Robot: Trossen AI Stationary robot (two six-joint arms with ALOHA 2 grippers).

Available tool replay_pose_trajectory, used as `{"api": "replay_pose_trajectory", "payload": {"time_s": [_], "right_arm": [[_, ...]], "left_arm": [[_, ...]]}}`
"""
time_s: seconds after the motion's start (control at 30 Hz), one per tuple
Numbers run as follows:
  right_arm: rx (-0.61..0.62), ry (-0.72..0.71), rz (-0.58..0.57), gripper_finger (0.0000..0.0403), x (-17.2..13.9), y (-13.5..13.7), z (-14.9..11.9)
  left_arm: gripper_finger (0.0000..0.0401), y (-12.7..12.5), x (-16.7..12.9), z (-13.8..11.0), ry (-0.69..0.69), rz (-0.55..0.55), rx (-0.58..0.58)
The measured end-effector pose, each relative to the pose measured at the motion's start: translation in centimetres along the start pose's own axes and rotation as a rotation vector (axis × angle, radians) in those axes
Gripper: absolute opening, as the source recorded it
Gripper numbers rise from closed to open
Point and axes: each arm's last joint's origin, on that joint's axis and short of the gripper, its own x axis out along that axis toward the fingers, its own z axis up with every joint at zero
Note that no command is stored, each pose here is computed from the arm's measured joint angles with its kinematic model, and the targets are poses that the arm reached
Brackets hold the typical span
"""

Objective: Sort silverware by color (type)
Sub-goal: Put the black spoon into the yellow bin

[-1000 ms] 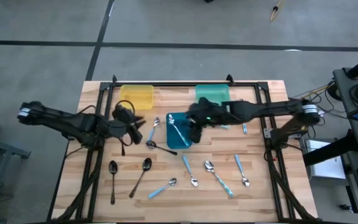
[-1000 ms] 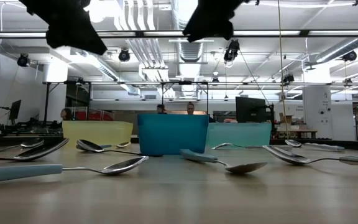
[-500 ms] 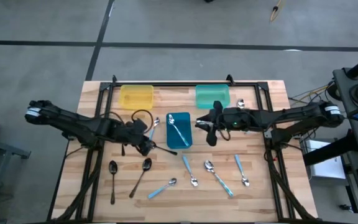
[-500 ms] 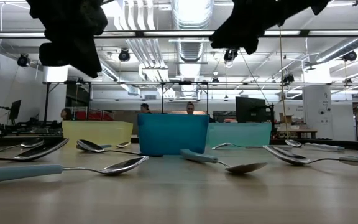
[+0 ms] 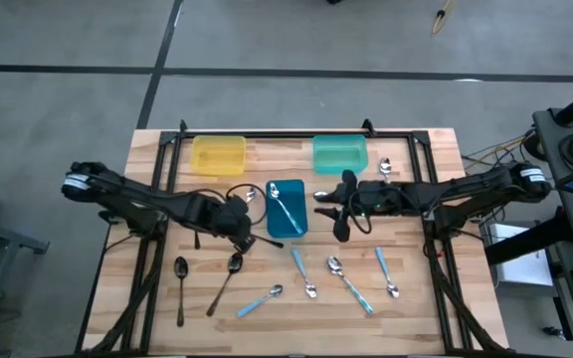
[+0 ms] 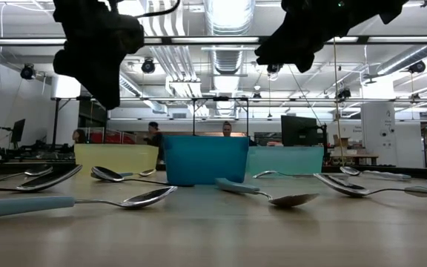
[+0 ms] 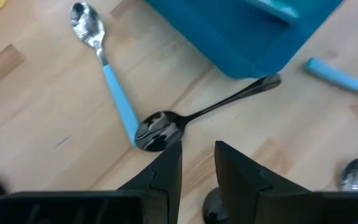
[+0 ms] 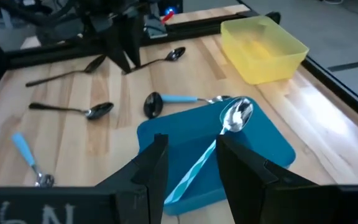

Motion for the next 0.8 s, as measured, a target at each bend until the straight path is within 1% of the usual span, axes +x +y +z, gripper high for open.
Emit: {"api": "replay_pose_trajectory", "payload": {"time_s": [0.2,0.37,0.47,0.6,0.8], "right_arm": [[-0.075,0.0,0.003,0.0123,0.0,0.0,0.0],[-0.153,-0.026,0.004,0.0123,-1.1,-0.1,0.6],[-0.19,-0.038,0.004,0.0123,-1.8,-0.2,0.9],[-0.229,-0.018,0.002,0.0123,-2.4,-0.3,0.8],[-0.25,0.002,0.0,0.0123,-2.4,-0.3,0.6]], "left_arm": [[0.0076,-0.8,0.3,0.4,0.047,0.067,0.024],[0.0076,-1.4,0.5,0.7,0.058,0.076,0.02],[0.0076,-1.4,0.7,0.8,0.061,0.084,-0.006],[0.0076,-1.2,0.9,1.1,0.064,0.095,-0.06],[0.0076,-0.7,0.9,1.2,0.112,0.105,-0.099]]}}
